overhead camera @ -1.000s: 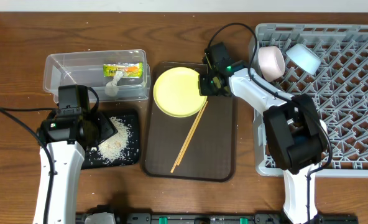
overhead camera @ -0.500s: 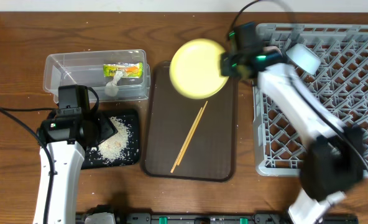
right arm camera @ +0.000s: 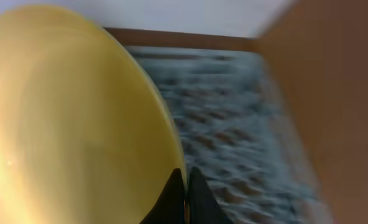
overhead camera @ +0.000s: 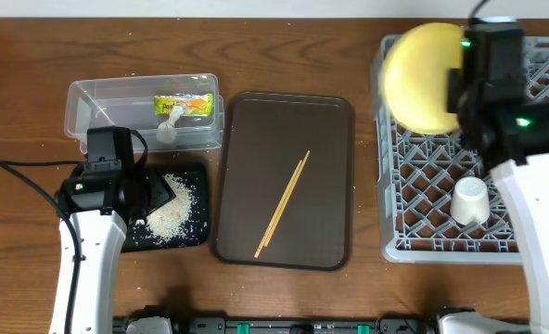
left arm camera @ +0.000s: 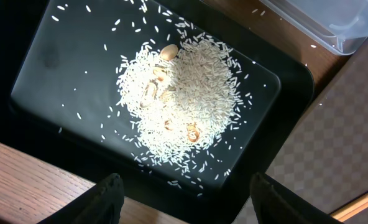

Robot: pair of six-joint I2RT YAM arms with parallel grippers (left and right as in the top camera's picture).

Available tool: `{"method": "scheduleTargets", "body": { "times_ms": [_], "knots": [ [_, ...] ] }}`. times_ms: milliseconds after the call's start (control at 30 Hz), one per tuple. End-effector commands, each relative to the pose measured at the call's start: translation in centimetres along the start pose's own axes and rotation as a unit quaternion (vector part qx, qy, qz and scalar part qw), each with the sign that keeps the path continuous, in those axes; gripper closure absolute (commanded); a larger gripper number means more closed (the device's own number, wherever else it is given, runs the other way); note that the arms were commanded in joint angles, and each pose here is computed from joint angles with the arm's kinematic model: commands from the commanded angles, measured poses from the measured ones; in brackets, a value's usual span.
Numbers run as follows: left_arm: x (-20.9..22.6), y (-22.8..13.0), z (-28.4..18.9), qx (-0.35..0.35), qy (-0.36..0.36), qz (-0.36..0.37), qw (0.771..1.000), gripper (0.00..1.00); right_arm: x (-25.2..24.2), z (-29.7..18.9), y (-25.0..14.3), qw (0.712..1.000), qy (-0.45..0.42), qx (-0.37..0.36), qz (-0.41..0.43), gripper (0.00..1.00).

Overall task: Sort waste into correct bins and load items into the dishwasher rack
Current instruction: 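Carry the yellow plate with the right gripper and stand it in the rack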

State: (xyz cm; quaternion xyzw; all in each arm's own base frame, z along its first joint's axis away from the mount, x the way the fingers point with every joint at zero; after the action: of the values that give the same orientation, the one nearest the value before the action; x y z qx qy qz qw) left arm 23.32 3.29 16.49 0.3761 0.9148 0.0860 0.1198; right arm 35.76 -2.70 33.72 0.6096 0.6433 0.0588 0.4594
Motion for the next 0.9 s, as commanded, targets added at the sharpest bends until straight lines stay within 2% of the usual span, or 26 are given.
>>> {"method": "scheduleTargets", "body": {
  "times_ms": [0, 367, 600, 867],
  "knots": [
    [0.1, 0.2, -0.3, -0.007, 0.000, -0.007, 1.000, 0.32, -3.7, -0.3, -1.3, 0.992, -0.105, 0.041, -0.055, 0.99],
    [0.1, 0.2, -0.3, -0.007, 0.001, -0.007, 1.000, 0.32, -0.7, 3.6, -4.1, 0.982, -0.085, 0.137, -0.100, 0.99],
    [0.1, 0.2, -0.3, -0.007, 0.001, -0.007, 1.000, 0.32, 1.2, 5.8, -5.1, 0.976, -0.076, 0.171, -0.111, 0.99],
    [0.1, 0.2, -0.3, -0.007, 0.001, -0.007, 1.000, 0.32, 4.1, 7.0, -5.6, 0.980, 0.002, 0.181, -0.085, 0.99]
  ]
}}
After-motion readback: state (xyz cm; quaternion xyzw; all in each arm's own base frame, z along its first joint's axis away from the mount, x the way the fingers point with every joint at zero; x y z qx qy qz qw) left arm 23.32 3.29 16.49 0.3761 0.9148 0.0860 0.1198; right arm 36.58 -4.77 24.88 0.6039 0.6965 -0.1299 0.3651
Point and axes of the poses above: each gripper's point midway between its finger pads, its own z axis out along the fingers, its own x axis along the line the jaws close on, y = z × x, the point moved 4 cm from there along -z, back along the fingers, and after that the axes turned 10 degrees about -z, right-handed, at the moved point
